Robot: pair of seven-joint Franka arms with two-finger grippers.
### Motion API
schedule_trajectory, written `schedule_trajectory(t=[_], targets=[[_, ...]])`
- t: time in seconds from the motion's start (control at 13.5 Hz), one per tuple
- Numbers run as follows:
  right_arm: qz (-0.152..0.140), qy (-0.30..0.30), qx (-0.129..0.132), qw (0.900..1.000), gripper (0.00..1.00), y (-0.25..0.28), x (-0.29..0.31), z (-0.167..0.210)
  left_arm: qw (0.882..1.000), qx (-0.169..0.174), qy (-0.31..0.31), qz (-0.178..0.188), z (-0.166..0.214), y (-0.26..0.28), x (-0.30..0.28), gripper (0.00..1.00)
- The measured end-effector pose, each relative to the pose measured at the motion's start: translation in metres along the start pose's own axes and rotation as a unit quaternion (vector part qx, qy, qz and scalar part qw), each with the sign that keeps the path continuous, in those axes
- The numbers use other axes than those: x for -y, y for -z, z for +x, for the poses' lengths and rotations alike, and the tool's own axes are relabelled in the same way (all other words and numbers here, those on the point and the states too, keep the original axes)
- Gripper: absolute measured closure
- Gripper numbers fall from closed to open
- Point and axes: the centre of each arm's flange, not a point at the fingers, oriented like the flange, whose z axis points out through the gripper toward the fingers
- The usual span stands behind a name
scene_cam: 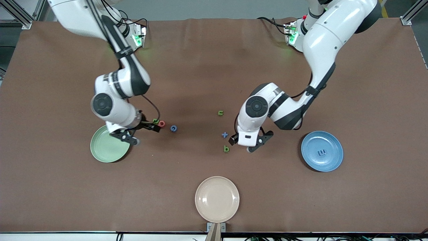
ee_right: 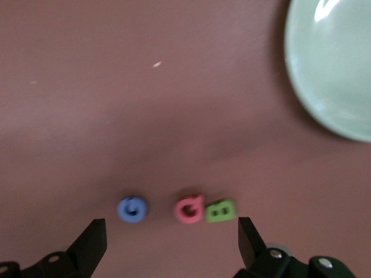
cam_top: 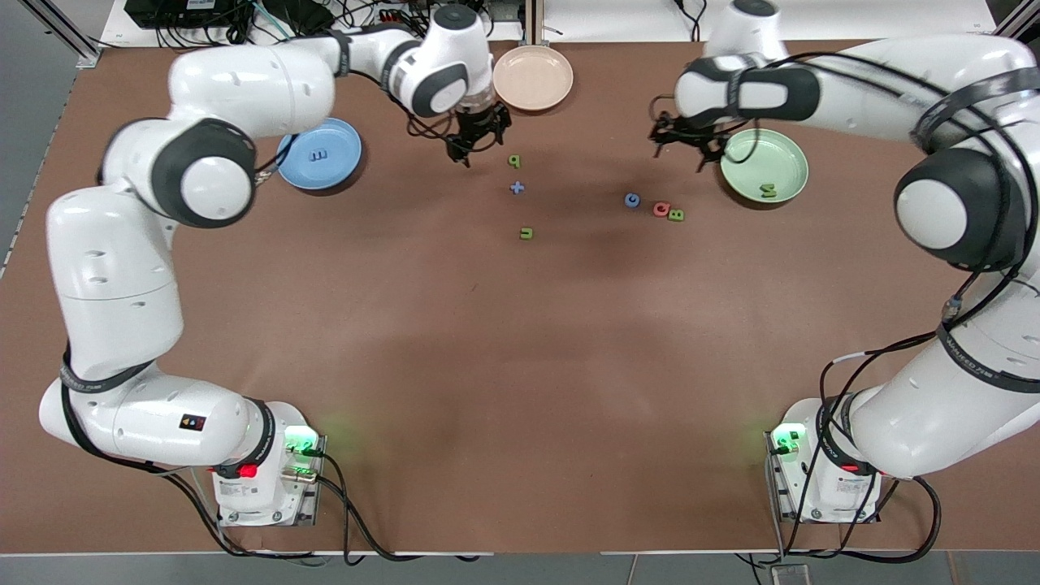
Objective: Sort upper and lower case letters into plates
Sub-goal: 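Move the left gripper to the blue x while the right gripper reaches the blue G, then grasp the blue x with the left gripper while the right gripper grasps the G, then drop the x on the blue plate while the right gripper drops G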
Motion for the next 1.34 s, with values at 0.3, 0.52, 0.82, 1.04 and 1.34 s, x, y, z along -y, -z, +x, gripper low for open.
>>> schedule_trajectory(t=[0.3, 0.52, 0.82, 1.04, 1.34], targets=[[0.009, -0.012, -0.022, 1.0, 0.08, -0.044, 0.038, -0.032, 0.999, -0.023, 0.04, -0.009, -0.043, -0.033, -0.026, 0.06], [0.004, -0.014, -0.024, 1.0, 0.12, -0.079, 0.042, -0.037, 0.998, -0.021, 0.054, -0.014, -0.068, -0.058, -0.036, 0.16], [-0.002, -0.012, -0.023, 1.0, 0.22, -0.096, 0.042, -0.04, 0.998, -0.024, 0.057, 0.0, -0.071, -0.081, -0.032, 0.29], [-0.003, -0.008, -0.024, 1.0, 0.33, -0.108, 0.044, -0.043, 0.998, -0.025, 0.058, 0.0, -0.071, -0.078, -0.033, 0.4], [0.001, -0.009, -0.028, 1.0, 0.65, -0.102, 0.047, -0.042, 0.998, -0.028, 0.06, 0.004, -0.067, -0.075, -0.034, 0.73]])
